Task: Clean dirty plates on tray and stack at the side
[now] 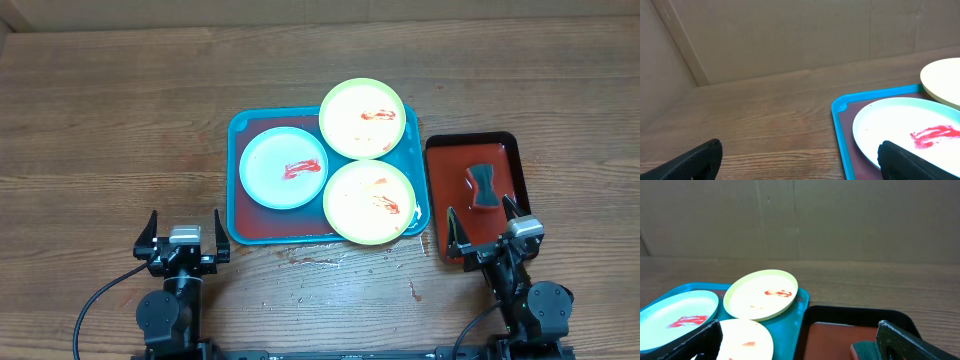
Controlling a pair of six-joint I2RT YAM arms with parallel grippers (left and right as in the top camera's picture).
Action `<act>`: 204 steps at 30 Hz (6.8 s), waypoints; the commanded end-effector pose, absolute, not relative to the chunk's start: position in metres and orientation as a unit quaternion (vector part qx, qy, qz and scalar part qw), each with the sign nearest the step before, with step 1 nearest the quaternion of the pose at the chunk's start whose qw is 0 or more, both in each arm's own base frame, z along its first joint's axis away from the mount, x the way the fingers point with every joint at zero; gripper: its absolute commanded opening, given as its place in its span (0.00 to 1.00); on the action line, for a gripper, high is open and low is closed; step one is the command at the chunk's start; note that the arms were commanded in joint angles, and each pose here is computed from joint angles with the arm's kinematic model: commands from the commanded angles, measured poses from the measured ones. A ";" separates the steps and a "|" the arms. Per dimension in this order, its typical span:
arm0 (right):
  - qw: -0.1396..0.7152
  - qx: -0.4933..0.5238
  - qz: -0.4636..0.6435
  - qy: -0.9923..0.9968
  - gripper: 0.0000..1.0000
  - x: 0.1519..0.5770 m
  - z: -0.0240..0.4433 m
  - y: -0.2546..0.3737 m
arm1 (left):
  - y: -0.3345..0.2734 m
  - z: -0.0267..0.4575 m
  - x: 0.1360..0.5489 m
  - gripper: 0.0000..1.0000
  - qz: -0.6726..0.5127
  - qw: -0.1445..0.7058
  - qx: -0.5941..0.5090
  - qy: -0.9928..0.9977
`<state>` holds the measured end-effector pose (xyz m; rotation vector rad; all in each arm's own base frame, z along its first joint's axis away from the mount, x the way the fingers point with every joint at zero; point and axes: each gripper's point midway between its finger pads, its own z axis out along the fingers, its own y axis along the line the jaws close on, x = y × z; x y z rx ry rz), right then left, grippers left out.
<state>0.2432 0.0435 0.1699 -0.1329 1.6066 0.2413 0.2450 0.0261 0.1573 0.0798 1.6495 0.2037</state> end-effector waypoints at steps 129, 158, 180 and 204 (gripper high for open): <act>0.680 -0.029 0.102 0.725 1.00 0.246 0.163 0.035 | 0.027 0.157 0.245 1.00 0.095 0.674 0.039 0.731; 0.674 0.013 0.216 0.706 1.00 0.235 0.204 0.052 | 0.017 0.190 0.244 1.00 0.064 0.715 0.039 0.695; 0.614 0.012 0.174 0.769 1.00 0.235 0.311 0.046 | -0.003 0.293 0.324 1.00 -0.070 0.590 0.046 0.803; 0.316 0.071 0.154 0.933 1.00 0.310 0.292 0.048 | -0.045 0.251 0.396 1.00 -0.101 0.325 0.067 0.938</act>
